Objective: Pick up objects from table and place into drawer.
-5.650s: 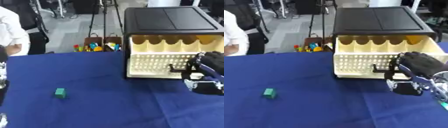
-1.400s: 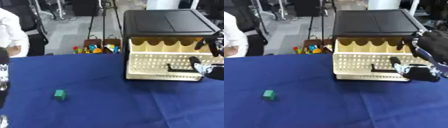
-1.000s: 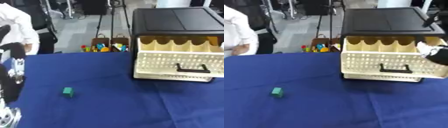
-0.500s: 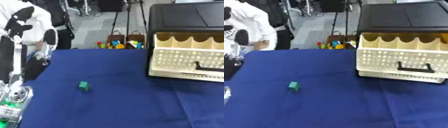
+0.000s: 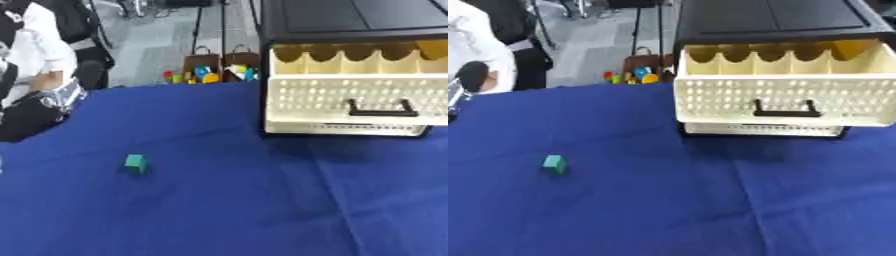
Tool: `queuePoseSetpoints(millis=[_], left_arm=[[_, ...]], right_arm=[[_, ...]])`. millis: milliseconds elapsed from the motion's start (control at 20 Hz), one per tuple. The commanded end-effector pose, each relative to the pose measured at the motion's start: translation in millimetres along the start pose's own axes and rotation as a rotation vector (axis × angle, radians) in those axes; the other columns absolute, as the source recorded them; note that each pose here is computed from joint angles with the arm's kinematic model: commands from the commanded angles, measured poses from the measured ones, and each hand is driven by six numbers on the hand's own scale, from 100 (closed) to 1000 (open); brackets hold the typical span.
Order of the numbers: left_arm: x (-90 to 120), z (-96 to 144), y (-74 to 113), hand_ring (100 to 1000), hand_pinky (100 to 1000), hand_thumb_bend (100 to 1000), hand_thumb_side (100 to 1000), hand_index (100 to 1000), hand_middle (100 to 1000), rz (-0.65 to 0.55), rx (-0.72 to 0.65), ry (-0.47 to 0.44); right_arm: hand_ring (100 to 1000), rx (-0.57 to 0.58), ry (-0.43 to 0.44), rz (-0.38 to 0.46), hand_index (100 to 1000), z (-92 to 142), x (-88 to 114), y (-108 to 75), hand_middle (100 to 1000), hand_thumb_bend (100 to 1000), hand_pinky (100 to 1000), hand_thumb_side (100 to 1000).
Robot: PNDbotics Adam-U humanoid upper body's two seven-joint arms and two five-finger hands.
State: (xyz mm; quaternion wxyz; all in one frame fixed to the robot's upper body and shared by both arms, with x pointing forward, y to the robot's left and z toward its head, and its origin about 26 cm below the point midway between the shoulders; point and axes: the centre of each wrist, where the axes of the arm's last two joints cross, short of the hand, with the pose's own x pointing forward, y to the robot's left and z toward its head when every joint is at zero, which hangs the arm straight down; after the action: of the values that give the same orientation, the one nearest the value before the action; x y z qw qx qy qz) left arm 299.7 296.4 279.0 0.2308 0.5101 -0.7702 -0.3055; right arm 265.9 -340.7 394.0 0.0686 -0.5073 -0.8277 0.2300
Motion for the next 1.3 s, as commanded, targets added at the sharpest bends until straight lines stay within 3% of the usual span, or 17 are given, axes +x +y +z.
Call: queuePoseSetpoints(millis=[50,300,350,600,800,850,1000,1100,1150,1200,1250,1300], left_arm=[[-4,-5,16.1,971,868,610,953,1000,930,-0.058,-0.044,-0.038],[-5,-4,17.3,971,868,610,953,1000,930,-0.109,-0.152,-0.083],[-6,-4,18.2,961,891,709,888,1000,885,-0.112,-0.164,-0.084],[-30,15,-6.3,930,859,785,837,1000,864,-0.225,-0.435,-0.109],[-45,12,-8.3,932,868,870,822,1000,874,-0.290,-0.562,-0.122],[-49,12,-9.2,949,888,1000,844,1000,900,-0.301,-0.589,-0.108],[-55,13,-14.6,931,892,989,833,1000,891,-0.324,-0.665,-0.063],[-56,12,-17.3,918,886,915,814,1000,868,-0.333,-0.709,-0.063],[-57,12,-19.4,896,878,831,751,981,844,-0.330,-0.734,-0.062],[-59,11,-21.3,886,874,807,732,980,835,-0.325,-0.757,-0.059],[-60,10,-22.4,852,848,708,660,976,797,-0.320,-0.775,-0.055],[-62,8,-23.1,846,842,681,641,975,790,-0.312,-0.790,-0.051]], right_arm=[[548,-0.082,-0.050,-0.041,828,-2,0,-9.4,524,242,454,878],[548,-0.165,-0.082,-0.142,828,7,-3,-3.2,524,242,454,878],[541,-0.178,-0.089,-0.159,808,9,-4,-2.4,509,227,438,840],[532,-0.269,-0.072,-0.251,805,28,-12,3.8,501,216,424,824],[528,-0.326,-0.066,-0.314,803,37,-15,6.3,497,205,414,811],[527,-0.341,-0.063,-0.328,803,38,-16,6.4,496,199,413,802],[527,-0.382,-0.060,-0.352,800,41,-17,6.9,494,192,411,794],[526,-0.402,-0.057,-0.352,800,41,-16,9.0,493,191,409,793],[527,-0.412,-0.056,-0.351,800,41,-15,10.3,494,189,408,792],[527,-0.422,-0.054,-0.348,800,41,-14,11.8,493,189,407,792],[525,-0.431,-0.051,-0.344,798,42,-13,13.3,491,187,404,793],[525,-0.439,-0.048,-0.339,798,42,-12,15.0,490,186,402,793]])
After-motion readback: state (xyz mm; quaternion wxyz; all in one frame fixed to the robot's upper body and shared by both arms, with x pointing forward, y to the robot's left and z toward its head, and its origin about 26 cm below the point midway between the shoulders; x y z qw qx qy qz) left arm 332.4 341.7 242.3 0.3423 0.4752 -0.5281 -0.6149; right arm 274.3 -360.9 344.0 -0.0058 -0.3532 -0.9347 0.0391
